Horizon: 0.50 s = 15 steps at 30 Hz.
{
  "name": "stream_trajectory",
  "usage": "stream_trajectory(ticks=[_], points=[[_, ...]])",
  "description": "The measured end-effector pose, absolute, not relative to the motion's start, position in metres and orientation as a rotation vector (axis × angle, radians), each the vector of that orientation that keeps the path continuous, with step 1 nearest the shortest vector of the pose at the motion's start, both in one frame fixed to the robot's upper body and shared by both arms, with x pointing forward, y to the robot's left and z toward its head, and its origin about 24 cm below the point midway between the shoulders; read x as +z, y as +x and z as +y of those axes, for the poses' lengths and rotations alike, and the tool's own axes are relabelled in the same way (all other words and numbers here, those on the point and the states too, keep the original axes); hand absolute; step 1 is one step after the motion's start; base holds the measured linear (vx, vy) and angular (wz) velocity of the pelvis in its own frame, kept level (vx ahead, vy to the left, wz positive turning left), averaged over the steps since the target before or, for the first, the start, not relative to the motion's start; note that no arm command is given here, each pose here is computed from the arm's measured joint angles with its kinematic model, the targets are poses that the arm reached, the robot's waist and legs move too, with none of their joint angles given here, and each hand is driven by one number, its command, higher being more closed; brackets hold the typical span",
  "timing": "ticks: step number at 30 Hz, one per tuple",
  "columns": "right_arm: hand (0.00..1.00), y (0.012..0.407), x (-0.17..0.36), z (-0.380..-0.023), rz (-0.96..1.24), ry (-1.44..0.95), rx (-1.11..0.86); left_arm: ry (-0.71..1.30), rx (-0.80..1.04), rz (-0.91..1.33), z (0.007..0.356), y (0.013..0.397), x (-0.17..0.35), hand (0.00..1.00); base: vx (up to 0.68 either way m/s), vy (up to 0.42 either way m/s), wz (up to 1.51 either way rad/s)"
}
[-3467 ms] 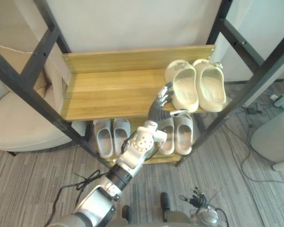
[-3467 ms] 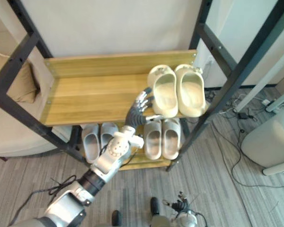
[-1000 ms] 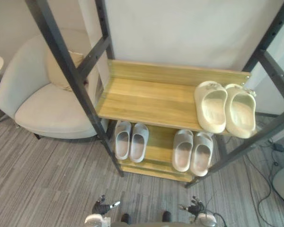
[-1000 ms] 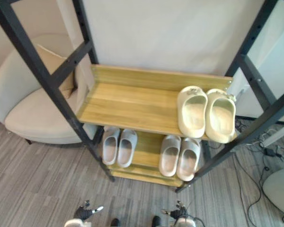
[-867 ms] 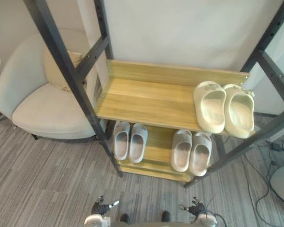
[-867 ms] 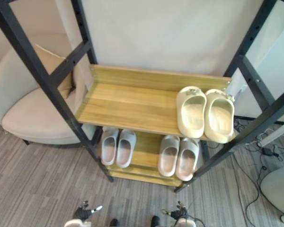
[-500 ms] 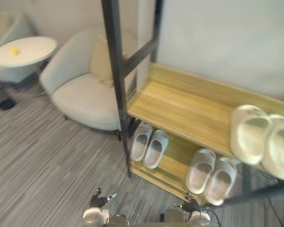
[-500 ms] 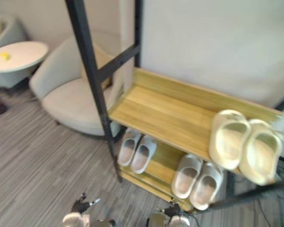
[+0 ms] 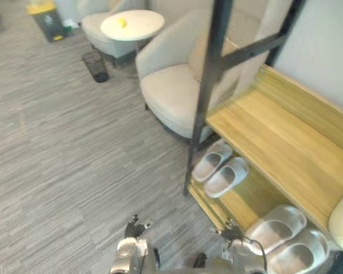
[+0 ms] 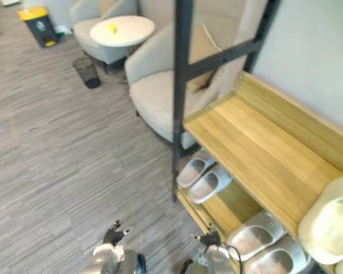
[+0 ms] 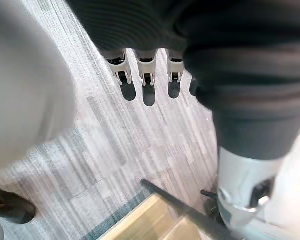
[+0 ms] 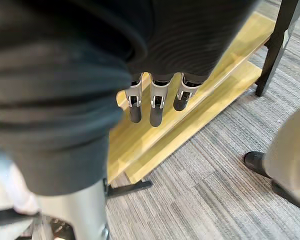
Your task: Organize the slippers on the shoe rack
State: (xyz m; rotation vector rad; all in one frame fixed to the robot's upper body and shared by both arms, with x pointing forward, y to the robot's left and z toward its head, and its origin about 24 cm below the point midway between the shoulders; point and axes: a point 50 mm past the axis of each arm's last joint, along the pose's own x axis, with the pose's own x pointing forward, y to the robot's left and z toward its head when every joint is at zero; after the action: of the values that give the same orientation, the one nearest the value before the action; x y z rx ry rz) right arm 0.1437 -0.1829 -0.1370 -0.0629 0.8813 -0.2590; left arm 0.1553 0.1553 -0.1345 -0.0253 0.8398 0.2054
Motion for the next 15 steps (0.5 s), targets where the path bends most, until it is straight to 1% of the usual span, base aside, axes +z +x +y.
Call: stream_trajectory(ticks=[2,3,4,6,12,15], points=[[0.0,0.139,-0.138,-0.191,0.895,-0.049,-0.303,0.003,0.182,0.852,0.153,0.155,-0.136,0.0,-0.06,0.216,0.79],[0.0,0.137,-0.142,-0.186,0.92,-0.034,-0.293,0.041,0.182,0.861,0.164,0.156,-0.137,0.0,-0.09,0.187,0.52],[0.0,0.137,-0.142,-0.184,0.924,-0.031,-0.291,0.048,0.182,0.868,0.165,0.154,-0.138,0.0,-0.11,0.151,0.39],[0.0,0.131,-0.147,-0.182,0.965,-0.032,-0.281,0.072,0.177,0.935,0.169,0.136,-0.146,0.0,-0.08,0.144,0.34],[0.0,0.14,-0.147,-0.178,0.96,-0.044,-0.258,0.12,0.167,0.96,0.175,0.13,-0.149,0.0,-0.03,0.078,0.23],[0.0,0.137,-0.148,-0.177,0.969,-0.051,-0.253,0.127,0.194,0.944,0.179,0.135,-0.147,0.0,-0.04,-0.056,1.24]])
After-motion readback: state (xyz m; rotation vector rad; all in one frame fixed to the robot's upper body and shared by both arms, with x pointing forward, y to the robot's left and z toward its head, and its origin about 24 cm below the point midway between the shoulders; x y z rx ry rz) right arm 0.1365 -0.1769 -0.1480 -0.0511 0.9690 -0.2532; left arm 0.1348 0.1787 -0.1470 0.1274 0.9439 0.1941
